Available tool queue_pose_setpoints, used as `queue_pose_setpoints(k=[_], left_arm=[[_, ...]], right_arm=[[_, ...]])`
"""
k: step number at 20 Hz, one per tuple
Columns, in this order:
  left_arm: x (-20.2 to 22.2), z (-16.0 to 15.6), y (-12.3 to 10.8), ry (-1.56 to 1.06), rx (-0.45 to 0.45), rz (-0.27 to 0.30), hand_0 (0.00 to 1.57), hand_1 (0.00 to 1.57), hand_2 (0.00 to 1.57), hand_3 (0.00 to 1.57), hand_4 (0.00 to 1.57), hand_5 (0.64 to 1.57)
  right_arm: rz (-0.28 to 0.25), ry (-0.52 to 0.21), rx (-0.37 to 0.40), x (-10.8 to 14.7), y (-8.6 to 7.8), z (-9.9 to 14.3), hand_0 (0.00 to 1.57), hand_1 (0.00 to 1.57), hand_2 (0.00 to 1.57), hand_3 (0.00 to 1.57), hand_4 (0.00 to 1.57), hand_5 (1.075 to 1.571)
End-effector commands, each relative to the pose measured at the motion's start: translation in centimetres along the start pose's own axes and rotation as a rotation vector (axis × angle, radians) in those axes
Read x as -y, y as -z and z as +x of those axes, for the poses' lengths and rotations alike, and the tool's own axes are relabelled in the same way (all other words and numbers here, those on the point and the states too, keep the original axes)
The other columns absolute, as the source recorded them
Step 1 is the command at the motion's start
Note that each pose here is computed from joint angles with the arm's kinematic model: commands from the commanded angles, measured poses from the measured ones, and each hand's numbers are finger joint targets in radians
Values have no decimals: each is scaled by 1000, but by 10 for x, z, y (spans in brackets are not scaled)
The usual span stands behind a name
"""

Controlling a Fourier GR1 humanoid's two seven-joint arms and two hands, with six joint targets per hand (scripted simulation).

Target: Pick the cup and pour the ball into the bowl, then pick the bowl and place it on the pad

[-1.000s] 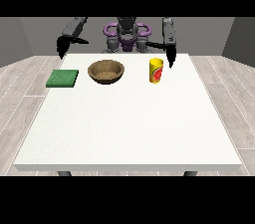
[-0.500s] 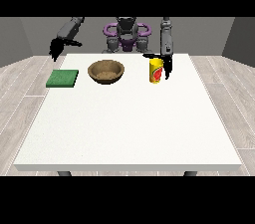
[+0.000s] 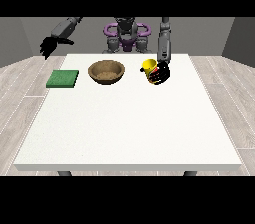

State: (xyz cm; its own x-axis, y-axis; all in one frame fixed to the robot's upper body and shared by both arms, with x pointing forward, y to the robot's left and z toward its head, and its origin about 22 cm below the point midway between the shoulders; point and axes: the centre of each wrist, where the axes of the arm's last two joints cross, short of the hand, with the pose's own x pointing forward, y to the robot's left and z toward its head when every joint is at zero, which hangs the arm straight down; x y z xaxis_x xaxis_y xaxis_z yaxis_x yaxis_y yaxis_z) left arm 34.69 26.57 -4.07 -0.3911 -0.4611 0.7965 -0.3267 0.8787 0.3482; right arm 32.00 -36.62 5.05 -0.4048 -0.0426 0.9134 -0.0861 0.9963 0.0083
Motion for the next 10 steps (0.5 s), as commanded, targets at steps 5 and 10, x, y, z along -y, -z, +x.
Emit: queue_pose_setpoints(k=[5, 10], left_arm=[[7, 5, 15, 157, -11, -17, 1356, 1356, 1571, 1571, 913, 1511], [51, 35, 15, 274, -2, -169, 1374, 1374, 1571, 1571, 1015, 1531]], right_arm=[[-56, -28, -57, 45, -20, -1, 0, 0, 0, 0, 0, 1555], [-154, -36, -228, 70, -48, -20, 0, 0, 0, 0, 0, 1558]])
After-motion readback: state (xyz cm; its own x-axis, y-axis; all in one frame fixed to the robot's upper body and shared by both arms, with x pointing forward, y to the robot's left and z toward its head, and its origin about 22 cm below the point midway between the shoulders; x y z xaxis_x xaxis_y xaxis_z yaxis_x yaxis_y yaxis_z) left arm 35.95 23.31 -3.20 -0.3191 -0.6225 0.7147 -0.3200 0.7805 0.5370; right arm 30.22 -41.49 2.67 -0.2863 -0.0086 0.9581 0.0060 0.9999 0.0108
